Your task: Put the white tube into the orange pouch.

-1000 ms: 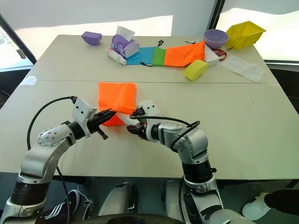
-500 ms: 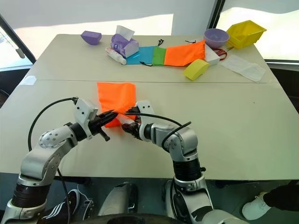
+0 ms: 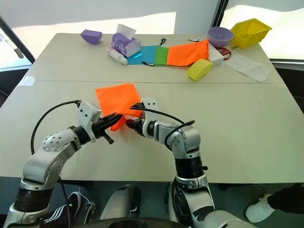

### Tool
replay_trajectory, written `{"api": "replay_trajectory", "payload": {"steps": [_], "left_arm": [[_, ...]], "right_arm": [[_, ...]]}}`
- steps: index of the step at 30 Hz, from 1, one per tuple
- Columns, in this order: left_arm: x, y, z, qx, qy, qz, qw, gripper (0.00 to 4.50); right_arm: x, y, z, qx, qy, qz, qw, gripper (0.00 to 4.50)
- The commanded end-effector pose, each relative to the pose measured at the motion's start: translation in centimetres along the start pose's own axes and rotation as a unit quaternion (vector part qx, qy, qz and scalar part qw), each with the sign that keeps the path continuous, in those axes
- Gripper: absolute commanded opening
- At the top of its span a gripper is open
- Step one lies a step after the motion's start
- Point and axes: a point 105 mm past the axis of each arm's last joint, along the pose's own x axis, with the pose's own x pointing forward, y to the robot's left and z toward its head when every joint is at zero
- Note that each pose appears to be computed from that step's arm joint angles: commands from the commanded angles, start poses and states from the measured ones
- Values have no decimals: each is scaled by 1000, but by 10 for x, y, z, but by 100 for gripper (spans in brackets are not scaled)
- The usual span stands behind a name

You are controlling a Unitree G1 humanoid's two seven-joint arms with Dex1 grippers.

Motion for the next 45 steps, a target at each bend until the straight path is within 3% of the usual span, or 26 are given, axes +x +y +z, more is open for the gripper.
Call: {"api": "replay_trajectory", "payload": {"steps": [1, 19, 24, 25, 33, 39, 42, 45], "left_arm": [[4, -8, 17, 8, -33, -12, 999, 0], [7, -13, 12, 12, -25, -17, 999, 0], [6, -10, 10, 13, -22, -12, 1000, 0], [5, -9, 10, 12, -22, -10, 1000, 0], [0, -2, 4, 18, -13, -2, 1000, 0], [-9, 0, -3, 34, 8, -10, 999, 0], [-20, 4, -10, 62, 33, -23, 997, 0], [-27, 9, -16, 79, 47, -27, 995, 0]], "right_arm": [[11, 35, 21, -53, -30, 45, 997, 188], [34, 45, 26, -89, -50, 52, 993, 188], [25, 44, 23, -92, -41, 68, 993, 426], [21, 46, 23, -92, -43, 81, 992, 439], [-18, 44, 3, -168, -11, 129, 977, 439], [-42, 18, -5, -220, 10, 111, 969, 439], [-65, 3, 4, -263, -4, 104, 959, 439], [-84, -26, 32, -305, -43, 52, 950, 439]]}}
